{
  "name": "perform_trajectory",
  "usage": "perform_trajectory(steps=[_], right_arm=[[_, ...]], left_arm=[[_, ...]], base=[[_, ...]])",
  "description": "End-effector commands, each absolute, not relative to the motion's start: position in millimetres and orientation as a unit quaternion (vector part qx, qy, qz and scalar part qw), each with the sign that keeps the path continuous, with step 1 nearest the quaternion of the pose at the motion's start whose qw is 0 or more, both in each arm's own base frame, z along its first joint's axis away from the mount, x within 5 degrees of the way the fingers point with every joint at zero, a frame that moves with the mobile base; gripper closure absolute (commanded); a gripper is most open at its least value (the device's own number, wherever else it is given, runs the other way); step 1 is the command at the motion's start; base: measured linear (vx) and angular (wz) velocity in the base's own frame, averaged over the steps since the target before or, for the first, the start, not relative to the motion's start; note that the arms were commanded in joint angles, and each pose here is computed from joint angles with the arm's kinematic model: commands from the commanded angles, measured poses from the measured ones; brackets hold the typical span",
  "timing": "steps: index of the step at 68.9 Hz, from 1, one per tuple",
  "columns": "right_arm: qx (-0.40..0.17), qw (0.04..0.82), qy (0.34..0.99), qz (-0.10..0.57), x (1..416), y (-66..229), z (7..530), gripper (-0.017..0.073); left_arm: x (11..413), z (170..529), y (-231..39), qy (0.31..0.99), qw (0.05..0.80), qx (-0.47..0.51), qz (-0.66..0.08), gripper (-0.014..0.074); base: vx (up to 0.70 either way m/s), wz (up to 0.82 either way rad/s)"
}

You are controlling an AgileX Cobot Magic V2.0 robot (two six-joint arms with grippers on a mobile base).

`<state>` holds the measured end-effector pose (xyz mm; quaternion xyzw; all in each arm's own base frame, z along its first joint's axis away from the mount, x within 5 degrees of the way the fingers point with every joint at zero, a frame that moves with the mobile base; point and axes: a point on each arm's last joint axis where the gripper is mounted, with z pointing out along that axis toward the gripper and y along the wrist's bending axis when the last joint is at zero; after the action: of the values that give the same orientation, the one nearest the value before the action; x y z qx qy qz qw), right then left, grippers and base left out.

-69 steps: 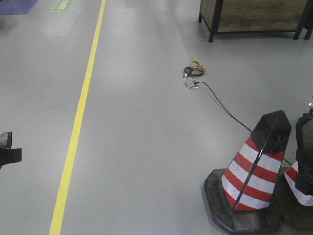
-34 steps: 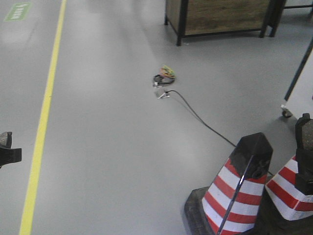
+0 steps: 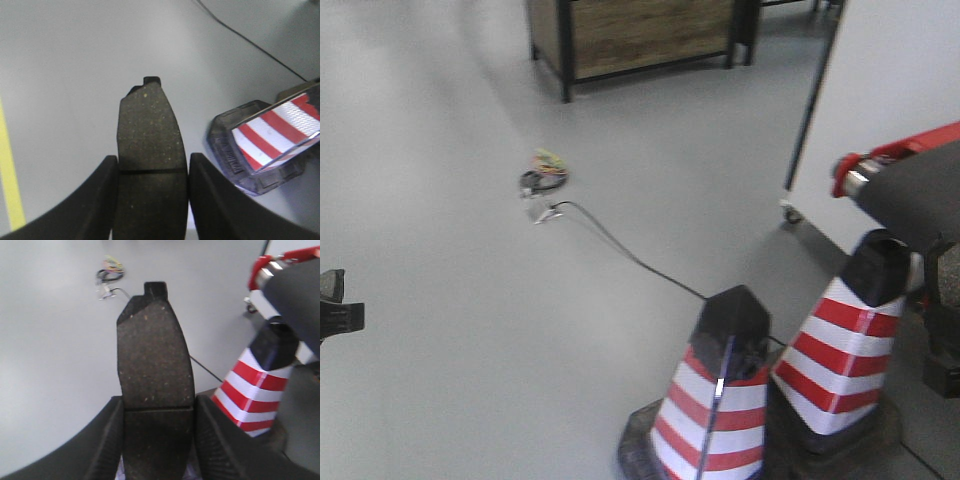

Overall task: Move and align brake pads A on conveyor
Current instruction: 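Drive past the traffic cones toward the black conveyor belt, then position both held brake pads above the black conveyor belt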

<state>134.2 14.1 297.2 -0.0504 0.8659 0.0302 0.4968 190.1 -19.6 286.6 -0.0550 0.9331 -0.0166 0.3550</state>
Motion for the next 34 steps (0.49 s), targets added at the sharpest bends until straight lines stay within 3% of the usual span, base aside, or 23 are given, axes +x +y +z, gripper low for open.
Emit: perform_trajectory(steps=[1,34], right_arm=[[-0.046,0.548,0.835,0.028,138.1,13.4,314.8,0.0489],[-0.046,0.548,0.835,0.028,138.1,13.4,314.8,0.0489]], left_arm=[[193.2,303.8,-21.9,0.912,0.406,-0.048,-0.03,0.0501],[193.2,303.8,-21.9,0.912,0.406,-0.048,-0.03,0.0501]], base=[[0.15,-0.62],[0.12,-0.68]])
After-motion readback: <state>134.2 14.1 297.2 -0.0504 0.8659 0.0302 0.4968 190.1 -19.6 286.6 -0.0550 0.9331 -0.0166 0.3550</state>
